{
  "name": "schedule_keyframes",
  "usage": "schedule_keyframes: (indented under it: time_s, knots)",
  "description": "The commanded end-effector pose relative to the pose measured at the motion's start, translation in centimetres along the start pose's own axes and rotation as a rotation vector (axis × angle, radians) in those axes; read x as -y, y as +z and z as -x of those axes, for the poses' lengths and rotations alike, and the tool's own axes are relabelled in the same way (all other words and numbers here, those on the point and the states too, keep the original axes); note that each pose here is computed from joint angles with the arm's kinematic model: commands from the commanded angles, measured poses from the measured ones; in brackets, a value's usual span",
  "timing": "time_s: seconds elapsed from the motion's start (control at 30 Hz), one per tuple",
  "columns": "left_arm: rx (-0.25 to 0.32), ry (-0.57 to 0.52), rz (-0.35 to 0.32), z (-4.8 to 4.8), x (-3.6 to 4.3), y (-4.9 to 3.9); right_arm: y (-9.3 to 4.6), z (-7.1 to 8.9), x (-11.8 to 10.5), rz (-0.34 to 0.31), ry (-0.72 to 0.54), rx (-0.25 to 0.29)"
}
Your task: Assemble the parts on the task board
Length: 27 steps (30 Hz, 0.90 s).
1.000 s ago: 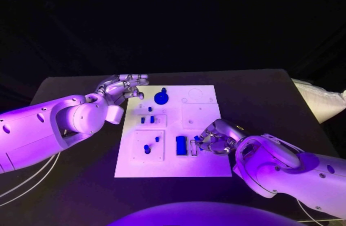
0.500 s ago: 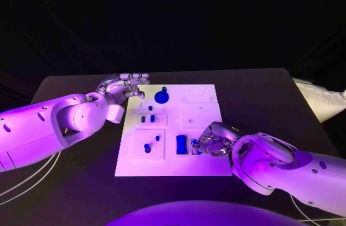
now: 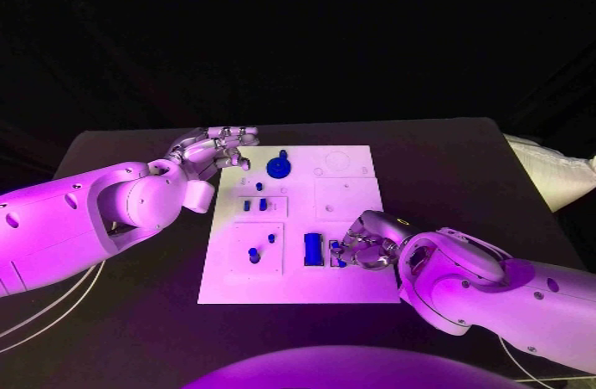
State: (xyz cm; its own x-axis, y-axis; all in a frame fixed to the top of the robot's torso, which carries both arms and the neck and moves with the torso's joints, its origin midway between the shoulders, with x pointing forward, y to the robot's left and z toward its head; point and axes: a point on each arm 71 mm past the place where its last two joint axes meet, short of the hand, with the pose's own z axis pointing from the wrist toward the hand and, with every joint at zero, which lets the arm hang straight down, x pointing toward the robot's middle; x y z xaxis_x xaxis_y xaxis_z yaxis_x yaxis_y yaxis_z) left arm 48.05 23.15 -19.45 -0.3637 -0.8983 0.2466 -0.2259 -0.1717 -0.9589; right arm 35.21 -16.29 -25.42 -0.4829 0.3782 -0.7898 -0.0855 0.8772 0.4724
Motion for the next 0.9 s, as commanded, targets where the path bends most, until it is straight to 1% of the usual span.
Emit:
schedule_keyframes:
  time_s: [0.03,0.6,0.9]
  knots:
    - [-0.029,-0.005,-0.003,-0.33,0.05,-0.01,0.01,-0.06,-0.21,0.014,-0.027,0.000]
    - [-0.041,-0.007,0.003,-0.46,0.00,-0.02,0.10,-0.18,-0.28,0.018,-0.044,-0.010]
    - [-0.042,-0.006,0.005,-0.41,-0.01,0.00,-0.28,0.09,-0.25,0.031,-0.059,0.008]
